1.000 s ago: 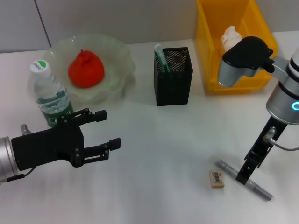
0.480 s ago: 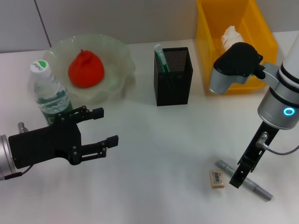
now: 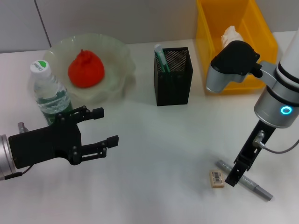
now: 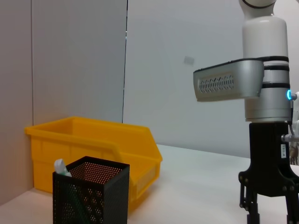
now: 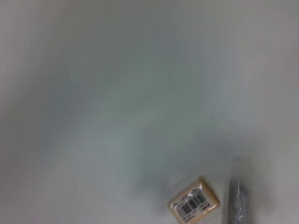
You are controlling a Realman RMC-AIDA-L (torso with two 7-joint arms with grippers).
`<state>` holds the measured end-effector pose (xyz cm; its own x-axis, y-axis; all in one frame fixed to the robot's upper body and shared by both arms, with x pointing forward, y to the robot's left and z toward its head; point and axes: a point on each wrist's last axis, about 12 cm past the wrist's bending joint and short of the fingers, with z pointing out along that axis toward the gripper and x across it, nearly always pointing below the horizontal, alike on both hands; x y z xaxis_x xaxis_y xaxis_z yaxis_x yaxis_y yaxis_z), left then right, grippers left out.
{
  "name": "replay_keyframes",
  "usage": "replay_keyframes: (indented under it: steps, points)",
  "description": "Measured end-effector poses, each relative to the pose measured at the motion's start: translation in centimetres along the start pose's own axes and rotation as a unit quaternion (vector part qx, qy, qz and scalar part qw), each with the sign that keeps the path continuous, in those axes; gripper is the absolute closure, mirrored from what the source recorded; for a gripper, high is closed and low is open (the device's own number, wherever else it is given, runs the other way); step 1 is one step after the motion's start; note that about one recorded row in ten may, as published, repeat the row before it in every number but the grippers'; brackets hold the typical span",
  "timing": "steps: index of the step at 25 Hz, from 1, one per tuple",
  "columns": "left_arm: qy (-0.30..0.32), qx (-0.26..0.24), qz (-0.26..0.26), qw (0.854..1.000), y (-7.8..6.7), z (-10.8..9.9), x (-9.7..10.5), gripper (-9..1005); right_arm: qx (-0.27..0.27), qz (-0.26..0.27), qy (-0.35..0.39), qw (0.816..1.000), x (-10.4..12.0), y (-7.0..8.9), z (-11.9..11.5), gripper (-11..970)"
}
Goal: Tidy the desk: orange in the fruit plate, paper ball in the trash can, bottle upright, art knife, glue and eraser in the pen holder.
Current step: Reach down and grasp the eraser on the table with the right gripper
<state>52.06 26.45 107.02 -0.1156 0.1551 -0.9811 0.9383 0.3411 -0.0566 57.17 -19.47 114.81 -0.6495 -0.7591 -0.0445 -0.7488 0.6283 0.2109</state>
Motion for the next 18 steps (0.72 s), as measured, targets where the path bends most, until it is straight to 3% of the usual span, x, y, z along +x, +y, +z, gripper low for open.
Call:
replay_keyframes:
  steps: [3, 5, 10, 18]
  points:
    - [0.000, -0.001, 0.001, 1.000, 0.0, 0.0, 0.0, 194, 0.006, -0.021, -0.008, 1.000, 0.0, 0.0, -0.3, 227]
    - [0.000, -0.002, 0.002, 1.000, 0.0, 0.0, 0.0, 194, 0.012, -0.077, -0.029, 0.997, -0.1, 0.3, -0.9, 228]
    - [-0.001, -0.002, 0.003, 1.000, 0.1, 0.0, -0.2, 194, 0.008, -0.153, -0.043, 0.987, -0.2, 0.7, -1.4, 231]
    - [-0.007, -0.013, -0.002, 1.000, 0.2, -0.4, -0.1, 194, -0.001, -0.239, -0.035, 0.970, -0.2, 1.6, -1.4, 236]
